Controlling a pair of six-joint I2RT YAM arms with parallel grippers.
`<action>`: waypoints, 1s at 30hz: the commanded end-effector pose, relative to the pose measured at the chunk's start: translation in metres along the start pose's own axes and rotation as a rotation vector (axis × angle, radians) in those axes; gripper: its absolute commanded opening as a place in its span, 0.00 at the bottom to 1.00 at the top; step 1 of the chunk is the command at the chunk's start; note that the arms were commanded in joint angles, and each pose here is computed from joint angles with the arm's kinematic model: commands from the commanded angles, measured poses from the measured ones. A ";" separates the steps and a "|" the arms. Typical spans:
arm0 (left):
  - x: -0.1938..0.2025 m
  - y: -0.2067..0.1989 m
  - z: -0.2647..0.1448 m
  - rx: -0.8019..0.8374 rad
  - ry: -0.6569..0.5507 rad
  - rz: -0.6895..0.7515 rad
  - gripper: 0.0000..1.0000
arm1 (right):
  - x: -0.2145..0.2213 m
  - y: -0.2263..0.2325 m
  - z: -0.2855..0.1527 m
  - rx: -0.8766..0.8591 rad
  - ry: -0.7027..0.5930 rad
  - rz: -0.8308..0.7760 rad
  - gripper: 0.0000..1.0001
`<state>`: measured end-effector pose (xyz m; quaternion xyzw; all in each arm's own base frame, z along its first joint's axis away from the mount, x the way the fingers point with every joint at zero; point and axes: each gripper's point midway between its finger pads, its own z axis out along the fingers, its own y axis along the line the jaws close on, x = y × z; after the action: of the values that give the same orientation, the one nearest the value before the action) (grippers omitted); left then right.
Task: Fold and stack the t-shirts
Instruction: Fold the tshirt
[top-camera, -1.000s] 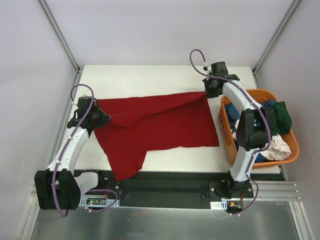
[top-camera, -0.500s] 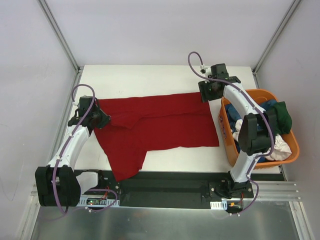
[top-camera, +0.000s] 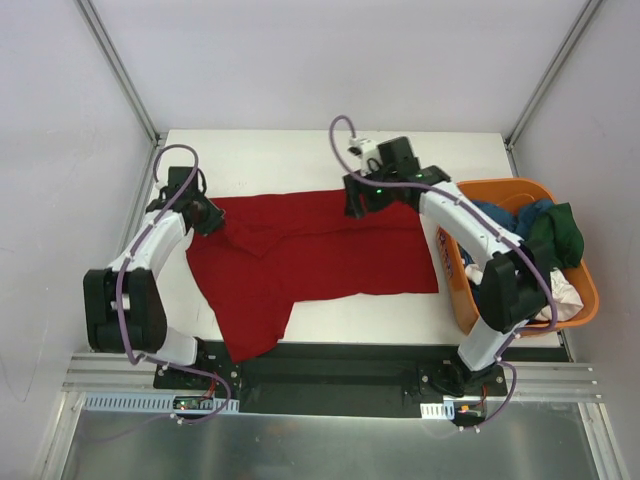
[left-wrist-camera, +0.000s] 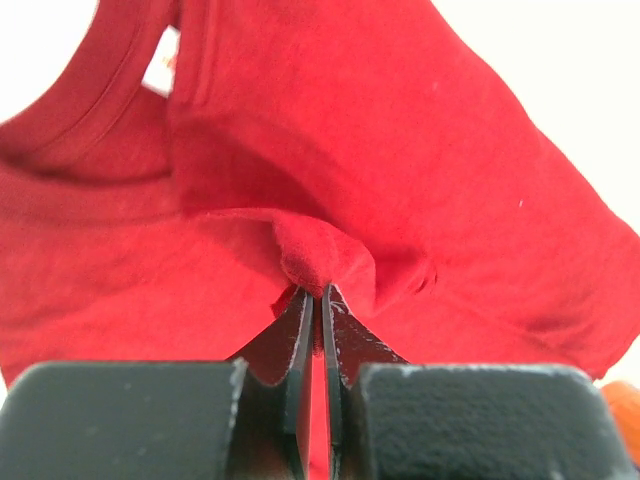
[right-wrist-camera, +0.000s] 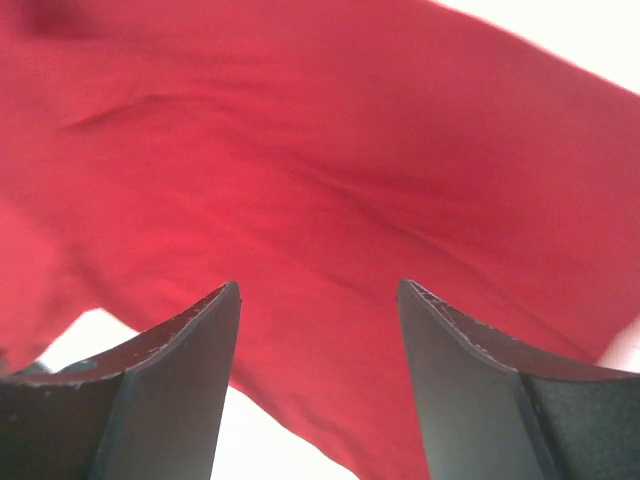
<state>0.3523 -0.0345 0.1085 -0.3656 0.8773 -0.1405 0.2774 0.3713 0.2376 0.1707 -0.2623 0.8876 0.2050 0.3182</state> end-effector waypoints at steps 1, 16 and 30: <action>-0.012 -0.020 0.016 0.015 0.027 0.044 0.00 | -0.014 0.099 0.027 -0.196 -0.064 -0.067 0.65; 0.009 0.006 0.058 -0.030 0.196 -0.004 0.00 | -0.007 0.234 0.170 -0.313 -0.031 -0.145 0.47; 0.019 0.017 0.058 -0.038 0.223 -0.008 0.00 | 0.037 0.221 0.208 -0.169 0.080 -0.193 0.44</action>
<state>0.3692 -0.0395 0.0407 -0.3622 0.9037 -0.1547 0.1679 0.3042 0.5106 0.0412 -0.3841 0.8429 0.2647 0.2682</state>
